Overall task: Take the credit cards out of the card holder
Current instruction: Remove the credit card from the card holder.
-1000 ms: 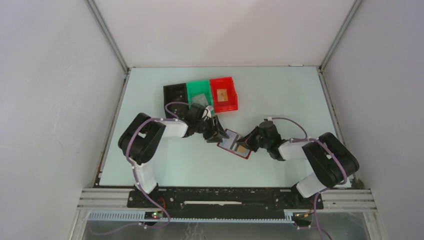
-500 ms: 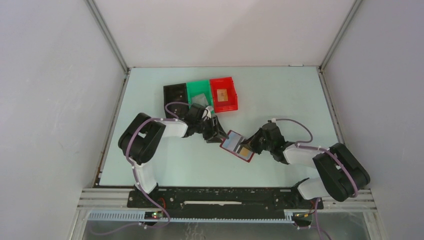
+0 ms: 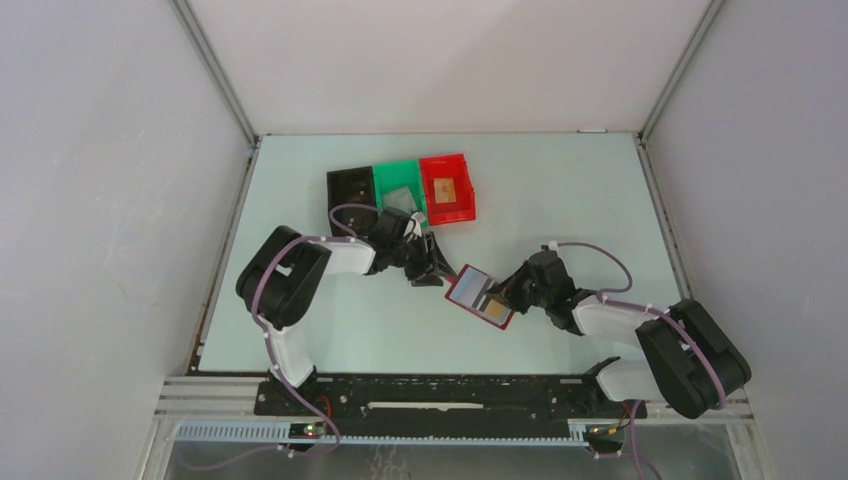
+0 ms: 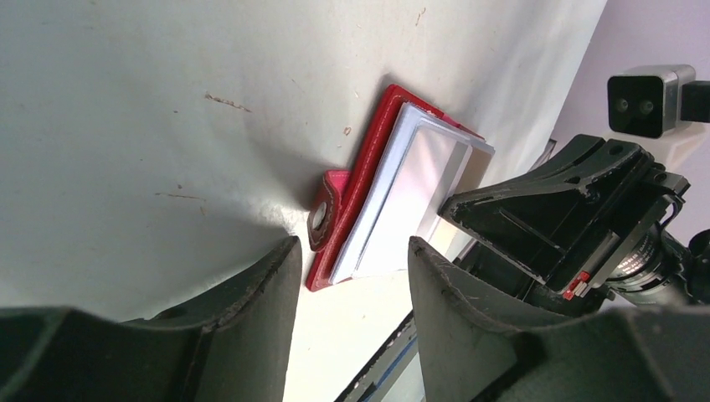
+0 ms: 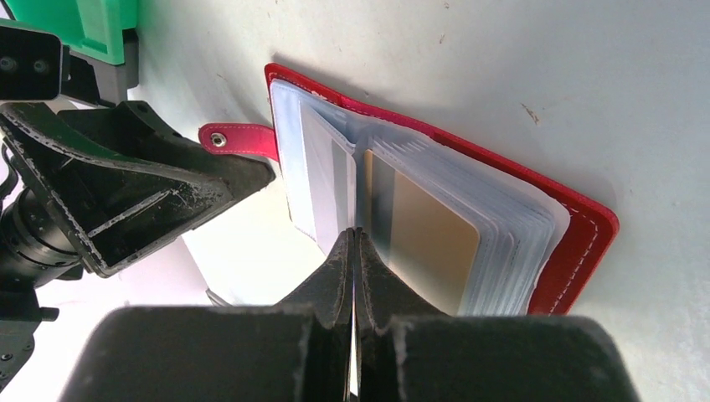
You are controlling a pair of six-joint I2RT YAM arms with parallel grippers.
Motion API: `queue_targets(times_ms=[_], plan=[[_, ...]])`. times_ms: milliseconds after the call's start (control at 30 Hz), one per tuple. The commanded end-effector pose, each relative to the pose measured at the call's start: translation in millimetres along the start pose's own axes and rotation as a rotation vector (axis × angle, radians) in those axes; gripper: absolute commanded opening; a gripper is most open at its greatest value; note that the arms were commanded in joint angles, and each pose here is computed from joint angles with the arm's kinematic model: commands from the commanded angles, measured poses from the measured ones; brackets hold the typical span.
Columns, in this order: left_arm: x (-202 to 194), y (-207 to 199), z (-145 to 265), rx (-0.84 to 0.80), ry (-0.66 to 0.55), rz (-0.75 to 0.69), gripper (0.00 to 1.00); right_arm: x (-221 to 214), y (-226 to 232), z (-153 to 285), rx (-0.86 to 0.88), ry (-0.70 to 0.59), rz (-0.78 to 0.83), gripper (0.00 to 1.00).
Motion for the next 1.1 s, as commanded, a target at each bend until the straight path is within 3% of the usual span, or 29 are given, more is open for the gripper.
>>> queue_targets(times_ms=[0, 267, 500, 567, 800, 1067], plan=[[6.9, -19.0, 12.6, -0.032, -0.038, -0.086, 0.56, 0.2, -5.0, 2.9, -0.009, -0.011, 0.023, 0.00], [-5.6, -59.1, 11.2, -0.132, 0.018, -0.205, 0.57, -3.3, -6.8, -0.5, -0.006, 0.011, 0.015, 0.00], [-20.6, -49.4, -8.5, -0.115, 0.093, -0.182, 0.57, -5.1, -8.0, -2.8, -0.005, 0.033, -0.001, 0.00], [-21.6, -42.4, -13.0, -0.095, 0.101, -0.167, 0.56, -5.4, -9.4, -3.5, -0.010, 0.036, -0.010, 0.06], [-25.1, -26.8, -21.6, -0.055, 0.115, -0.132, 0.56, -1.7, -13.0, -2.0, -0.020, 0.010, -0.036, 0.39], [-27.3, -21.5, -25.8, -0.046, 0.133, -0.114, 0.56, 0.4, -20.0, -1.2, -0.023, -0.009, -0.078, 0.44]])
Point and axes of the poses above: each gripper's point midway between its finger pads, its own z axis back along the fingers, its own y axis along the line the jaws close on, x = y × z, the point moved 3 cm from there along z, back along the fingers, and after that the axes turned 1 degree about -z, right-handed, at the moved point
